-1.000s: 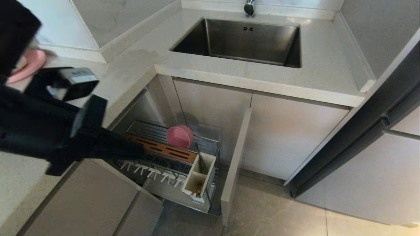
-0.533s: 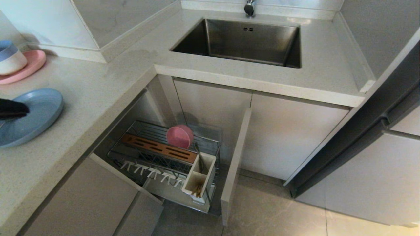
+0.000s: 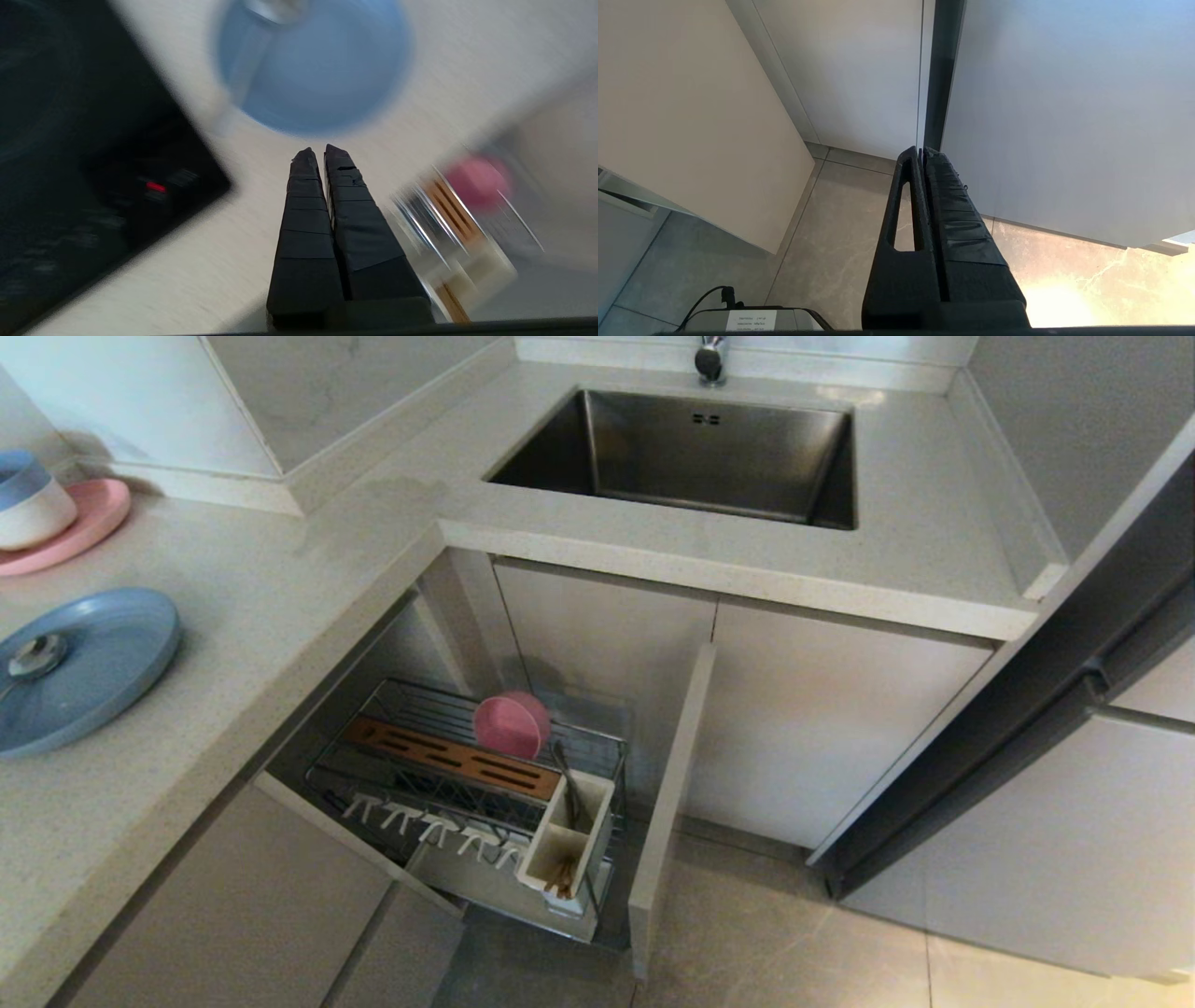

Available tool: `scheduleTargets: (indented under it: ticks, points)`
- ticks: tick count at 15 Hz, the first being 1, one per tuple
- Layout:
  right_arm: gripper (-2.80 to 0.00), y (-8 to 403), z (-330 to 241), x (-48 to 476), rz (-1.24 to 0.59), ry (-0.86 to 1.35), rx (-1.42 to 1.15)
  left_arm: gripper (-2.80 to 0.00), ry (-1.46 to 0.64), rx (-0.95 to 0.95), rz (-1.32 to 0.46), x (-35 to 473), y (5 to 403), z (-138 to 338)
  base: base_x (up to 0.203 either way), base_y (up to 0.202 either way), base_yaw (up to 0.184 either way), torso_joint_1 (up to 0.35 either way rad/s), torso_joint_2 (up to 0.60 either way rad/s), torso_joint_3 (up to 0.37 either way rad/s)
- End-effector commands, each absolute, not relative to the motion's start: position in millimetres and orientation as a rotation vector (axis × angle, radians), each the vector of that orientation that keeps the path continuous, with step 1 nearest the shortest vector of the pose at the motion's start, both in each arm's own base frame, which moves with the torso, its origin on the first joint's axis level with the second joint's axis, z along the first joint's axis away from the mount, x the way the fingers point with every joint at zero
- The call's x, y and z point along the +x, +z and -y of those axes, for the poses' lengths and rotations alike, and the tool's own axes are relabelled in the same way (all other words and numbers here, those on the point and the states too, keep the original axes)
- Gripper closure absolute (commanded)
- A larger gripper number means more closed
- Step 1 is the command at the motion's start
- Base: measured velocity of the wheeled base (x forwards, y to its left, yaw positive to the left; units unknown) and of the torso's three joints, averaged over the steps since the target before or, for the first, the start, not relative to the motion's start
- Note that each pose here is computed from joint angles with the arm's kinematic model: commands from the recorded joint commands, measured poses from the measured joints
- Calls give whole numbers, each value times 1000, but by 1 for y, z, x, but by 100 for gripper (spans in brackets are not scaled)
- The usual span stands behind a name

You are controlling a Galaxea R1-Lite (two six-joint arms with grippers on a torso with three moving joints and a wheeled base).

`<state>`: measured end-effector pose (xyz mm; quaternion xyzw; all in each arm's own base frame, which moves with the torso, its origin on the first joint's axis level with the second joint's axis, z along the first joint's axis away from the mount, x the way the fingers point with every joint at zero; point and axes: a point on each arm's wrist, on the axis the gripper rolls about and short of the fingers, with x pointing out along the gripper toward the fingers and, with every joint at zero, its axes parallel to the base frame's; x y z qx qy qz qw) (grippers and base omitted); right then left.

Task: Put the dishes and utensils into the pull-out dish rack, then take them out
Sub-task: Pick up the spoon and place it in the cupboard

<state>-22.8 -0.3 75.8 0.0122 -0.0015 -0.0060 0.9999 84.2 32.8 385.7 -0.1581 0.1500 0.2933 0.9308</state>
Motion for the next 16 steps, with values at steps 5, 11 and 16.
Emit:
scheduleTargets:
  ticks: [5,11,16]
  points:
    - [0,76,0,-23,3,-12,25,0,650,-348,-366,116,385,-94,0,0,0,0,0,0]
    - [0,76,0,-23,3,-12,25,0,583,-383,-493,160,363,-157,0,0,0,0,0,0]
    - [0,76,0,-23,2,-12,25,-280,518,-411,-612,195,335,-176,0,0,0,0,0,0]
